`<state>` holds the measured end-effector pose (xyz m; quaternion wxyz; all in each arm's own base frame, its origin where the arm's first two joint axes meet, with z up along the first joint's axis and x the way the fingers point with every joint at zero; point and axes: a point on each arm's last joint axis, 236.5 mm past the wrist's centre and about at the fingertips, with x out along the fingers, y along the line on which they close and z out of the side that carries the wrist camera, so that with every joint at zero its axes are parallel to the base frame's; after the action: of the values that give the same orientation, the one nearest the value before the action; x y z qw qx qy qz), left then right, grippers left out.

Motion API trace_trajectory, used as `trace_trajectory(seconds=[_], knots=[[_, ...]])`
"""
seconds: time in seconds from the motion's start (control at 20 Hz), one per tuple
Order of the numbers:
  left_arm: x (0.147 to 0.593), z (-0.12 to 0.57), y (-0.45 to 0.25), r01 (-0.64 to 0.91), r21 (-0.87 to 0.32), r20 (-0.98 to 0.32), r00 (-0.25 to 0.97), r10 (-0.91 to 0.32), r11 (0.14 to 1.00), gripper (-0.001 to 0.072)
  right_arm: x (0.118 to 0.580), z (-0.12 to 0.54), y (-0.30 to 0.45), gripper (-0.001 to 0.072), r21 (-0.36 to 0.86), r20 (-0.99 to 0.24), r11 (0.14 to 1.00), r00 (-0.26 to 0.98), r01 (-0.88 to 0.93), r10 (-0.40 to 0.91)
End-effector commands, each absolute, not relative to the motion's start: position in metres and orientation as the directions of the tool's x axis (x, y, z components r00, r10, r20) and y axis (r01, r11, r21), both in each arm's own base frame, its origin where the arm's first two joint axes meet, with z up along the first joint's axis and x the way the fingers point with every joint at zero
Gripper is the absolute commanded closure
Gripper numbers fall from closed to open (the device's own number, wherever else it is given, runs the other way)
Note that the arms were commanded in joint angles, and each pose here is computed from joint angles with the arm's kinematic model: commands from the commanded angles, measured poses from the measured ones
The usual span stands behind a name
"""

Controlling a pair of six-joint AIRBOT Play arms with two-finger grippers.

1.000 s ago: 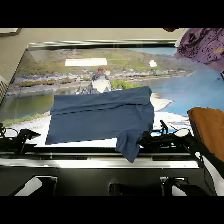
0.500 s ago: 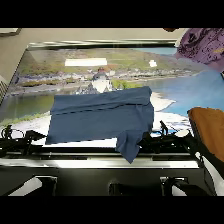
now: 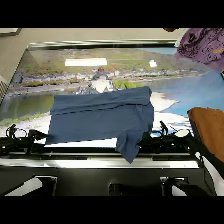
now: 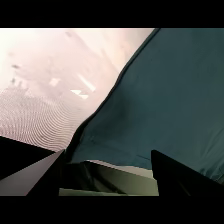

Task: Fold the clothes and pants, and hang the long-sleeved shirts on hangers.

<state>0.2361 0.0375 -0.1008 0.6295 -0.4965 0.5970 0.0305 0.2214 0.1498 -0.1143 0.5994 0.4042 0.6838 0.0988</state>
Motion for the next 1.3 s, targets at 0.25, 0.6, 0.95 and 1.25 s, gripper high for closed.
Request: trace_trajectory(seconds=[0.25, 0.6, 0.95, 1.25], knots=[[0.234, -0.112, 0.035, -0.642, -0.576, -0.785, 0.259, -0.563, 0.507, 0.0211, 0.222, -0.114, 0.150, 0.0680, 0.621, -0.739, 0.653, 0.045, 0.432, 0.673], [0.236, -0.113, 0.026, -0.619, -0.577, -0.783, 0.231, -0.578, 0.533, 0.0689, 0.219, -0.112, 0.152, 0.0681, 0.624, -0.733, 0.652, 0.033, 0.432, 0.679], [0.213, -0.075, 0.050, -0.652, -0.483, -0.852, 0.196, -0.485, 0.585, 0.0691, 0.197, -0.085, 0.146, 0.0683, 0.599, -0.760, 0.705, -0.007, 0.380, 0.650], [0.233, -0.051, 0.032, -0.572, -0.491, -0.867, 0.252, -0.429, 0.657, 0.0691, 0.196, -0.035, 0.132, 0.0684, 0.600, -0.798, 0.753, 0.133, 0.271, 0.588]])
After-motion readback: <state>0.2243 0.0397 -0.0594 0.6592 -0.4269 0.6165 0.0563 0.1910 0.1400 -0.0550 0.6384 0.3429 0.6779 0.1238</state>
